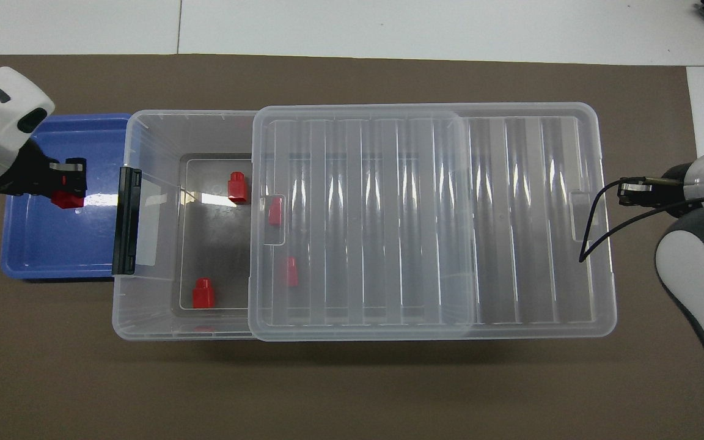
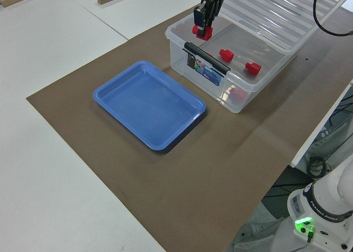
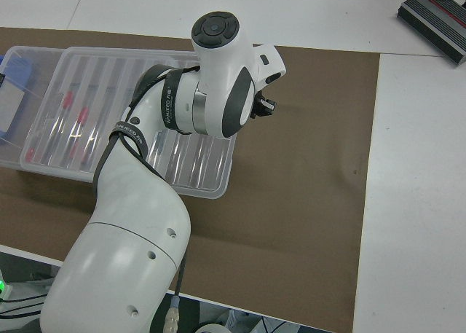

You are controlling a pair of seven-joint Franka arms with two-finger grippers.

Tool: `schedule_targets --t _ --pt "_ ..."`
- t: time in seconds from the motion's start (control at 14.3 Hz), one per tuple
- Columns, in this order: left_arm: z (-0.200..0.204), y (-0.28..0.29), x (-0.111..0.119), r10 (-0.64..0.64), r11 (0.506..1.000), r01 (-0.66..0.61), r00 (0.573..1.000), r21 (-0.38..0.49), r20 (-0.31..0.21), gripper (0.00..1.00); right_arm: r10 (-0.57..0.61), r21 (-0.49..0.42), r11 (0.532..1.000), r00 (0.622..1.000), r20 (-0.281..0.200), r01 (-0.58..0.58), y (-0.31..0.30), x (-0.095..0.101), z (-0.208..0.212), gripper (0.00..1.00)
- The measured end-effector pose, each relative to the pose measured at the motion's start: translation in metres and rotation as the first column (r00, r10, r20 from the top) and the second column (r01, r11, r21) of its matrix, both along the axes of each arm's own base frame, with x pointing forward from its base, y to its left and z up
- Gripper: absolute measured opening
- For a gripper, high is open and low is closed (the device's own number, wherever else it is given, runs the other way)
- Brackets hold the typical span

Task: Place red block in blue tray from box
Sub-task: 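Hold the block over the tray while the right gripper slides the lid closed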

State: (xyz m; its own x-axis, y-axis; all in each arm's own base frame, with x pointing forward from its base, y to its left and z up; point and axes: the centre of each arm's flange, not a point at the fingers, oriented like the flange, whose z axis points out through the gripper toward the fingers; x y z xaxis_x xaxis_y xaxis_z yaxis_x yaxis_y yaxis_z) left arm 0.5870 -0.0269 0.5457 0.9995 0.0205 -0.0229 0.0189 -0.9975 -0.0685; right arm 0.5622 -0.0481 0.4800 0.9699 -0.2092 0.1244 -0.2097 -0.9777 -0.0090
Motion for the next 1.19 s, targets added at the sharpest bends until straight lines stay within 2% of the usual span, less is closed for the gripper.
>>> schedule_targets --t 0.14,0.42,0.63,0.91,1.19 --pt "-0.015 0.041 0.006 -0.045 0.999 0.045 0.998 -0.002 0.04 0.34 0.005 0.001 1.0 1.0 -0.008 -0.005 0.002 -0.001 -0.004 0.01" --pt "-0.093 0.066 0.01 -0.08 0.997 0.08 0.988 0.006 0.134 0.34 0.05 0.001 0.999 0.999 -0.014 -0.05 0.027 0.0 -0.007 0.01" --pt "-0.135 0.081 0.013 -0.095 0.995 0.095 0.987 0.01 0.132 0.34 0.106 0.001 0.994 0.994 -0.014 -0.105 0.059 0.0 -0.007 0.01" --pt "-0.168 0.104 0.018 -0.118 0.992 0.124 0.985 -0.035 0.126 0.34 0.187 0.001 0.982 0.982 -0.015 -0.187 0.105 -0.003 -0.007 0.01" --pt "-0.204 0.113 0.02 -0.116 0.992 0.122 0.984 -0.036 0.135 0.34 0.241 0.002 0.97 0.97 -0.021 -0.241 0.136 -0.008 -0.01 0.01"
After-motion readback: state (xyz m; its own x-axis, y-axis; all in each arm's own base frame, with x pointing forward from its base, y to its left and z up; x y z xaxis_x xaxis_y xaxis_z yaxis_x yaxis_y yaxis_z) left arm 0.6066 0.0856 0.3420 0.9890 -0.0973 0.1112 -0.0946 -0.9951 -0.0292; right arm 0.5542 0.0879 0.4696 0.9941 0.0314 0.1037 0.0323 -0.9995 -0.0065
